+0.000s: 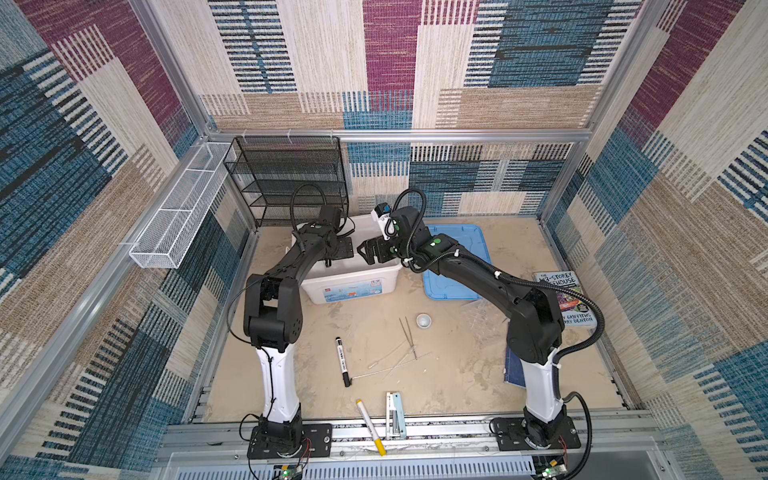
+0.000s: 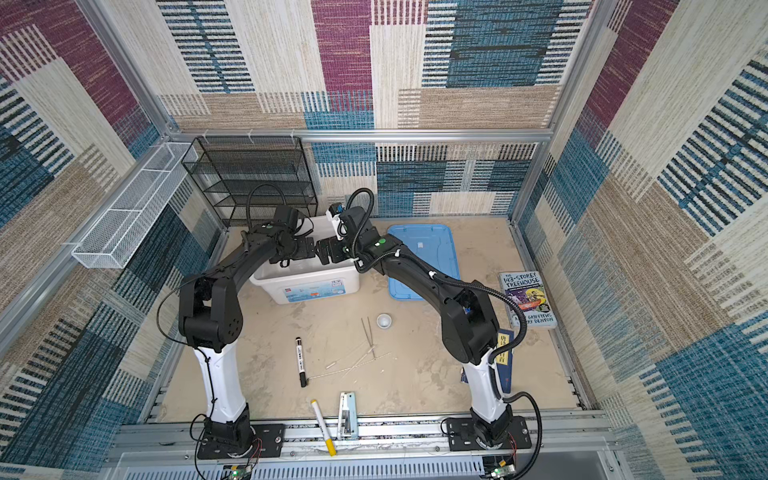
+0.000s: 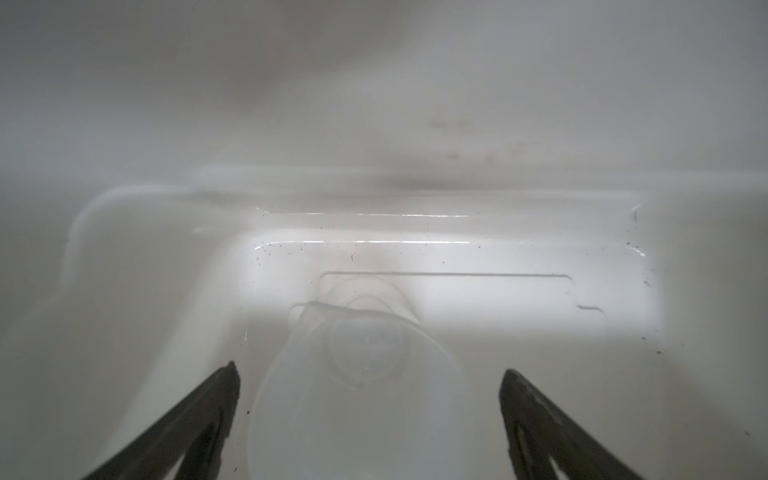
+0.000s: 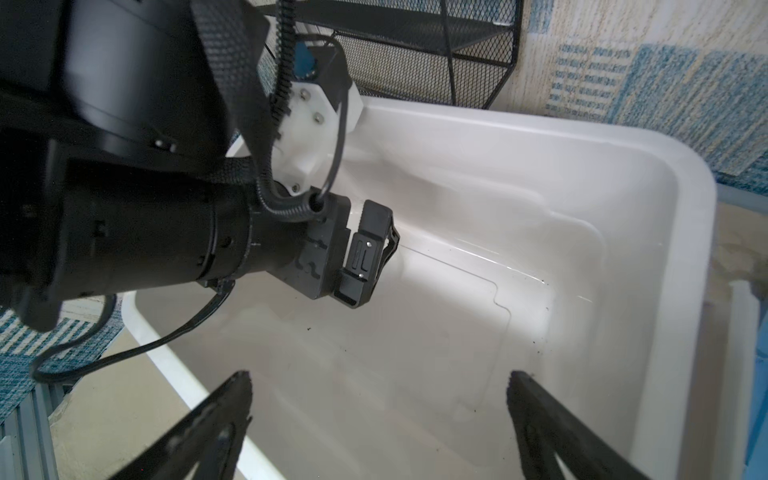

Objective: Organize the chemistry lab equipment
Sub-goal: 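Raise the left gripper out of the bin while the right gripper draws back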

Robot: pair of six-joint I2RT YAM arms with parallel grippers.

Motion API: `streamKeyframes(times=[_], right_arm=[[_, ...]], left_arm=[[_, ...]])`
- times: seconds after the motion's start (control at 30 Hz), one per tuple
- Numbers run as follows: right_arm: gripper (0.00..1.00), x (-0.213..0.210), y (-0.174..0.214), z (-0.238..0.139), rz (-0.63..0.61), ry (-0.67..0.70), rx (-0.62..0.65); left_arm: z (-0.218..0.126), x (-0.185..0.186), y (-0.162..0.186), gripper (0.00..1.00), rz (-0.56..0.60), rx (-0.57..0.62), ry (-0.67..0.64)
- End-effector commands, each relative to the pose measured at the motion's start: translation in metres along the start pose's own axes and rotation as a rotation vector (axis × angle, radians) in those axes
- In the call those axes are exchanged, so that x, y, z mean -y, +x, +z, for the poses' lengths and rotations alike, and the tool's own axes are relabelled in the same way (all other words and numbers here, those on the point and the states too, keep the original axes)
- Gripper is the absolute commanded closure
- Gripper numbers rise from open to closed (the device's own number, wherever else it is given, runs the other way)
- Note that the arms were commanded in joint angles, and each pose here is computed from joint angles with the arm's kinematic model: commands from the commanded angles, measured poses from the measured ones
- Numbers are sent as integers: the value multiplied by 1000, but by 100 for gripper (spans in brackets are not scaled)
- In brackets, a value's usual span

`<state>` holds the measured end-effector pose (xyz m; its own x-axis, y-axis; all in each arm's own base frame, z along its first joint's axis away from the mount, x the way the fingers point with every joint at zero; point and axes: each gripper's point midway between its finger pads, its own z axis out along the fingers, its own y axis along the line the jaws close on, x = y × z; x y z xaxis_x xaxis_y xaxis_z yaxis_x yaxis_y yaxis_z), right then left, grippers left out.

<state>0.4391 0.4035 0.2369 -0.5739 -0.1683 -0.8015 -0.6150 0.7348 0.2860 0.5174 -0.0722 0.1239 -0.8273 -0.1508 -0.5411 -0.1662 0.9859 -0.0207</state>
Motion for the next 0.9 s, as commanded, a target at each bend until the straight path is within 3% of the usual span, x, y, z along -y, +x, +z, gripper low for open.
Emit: streamKeyframes(times=[0.0,0.2,0.5,0.7,0.87], right_arm=[[3,-3,-13,-7,-14,2,36],[2,-5,-26,-23,-20,15,76],[1,-7,-47,-84,-37,69,168],[1,-4,-28,-142,-13,104,195],[1,4,24,-170,53,117,108]], left_arm=[[-16,-1,-9,1,-18,30,5],[-55,1,-28,1,-34,105,50],[-160,14,-53,1,-22,262,232],[-218,43,-30,1,48,265,484],[-255,78,16,0,202,238,612]])
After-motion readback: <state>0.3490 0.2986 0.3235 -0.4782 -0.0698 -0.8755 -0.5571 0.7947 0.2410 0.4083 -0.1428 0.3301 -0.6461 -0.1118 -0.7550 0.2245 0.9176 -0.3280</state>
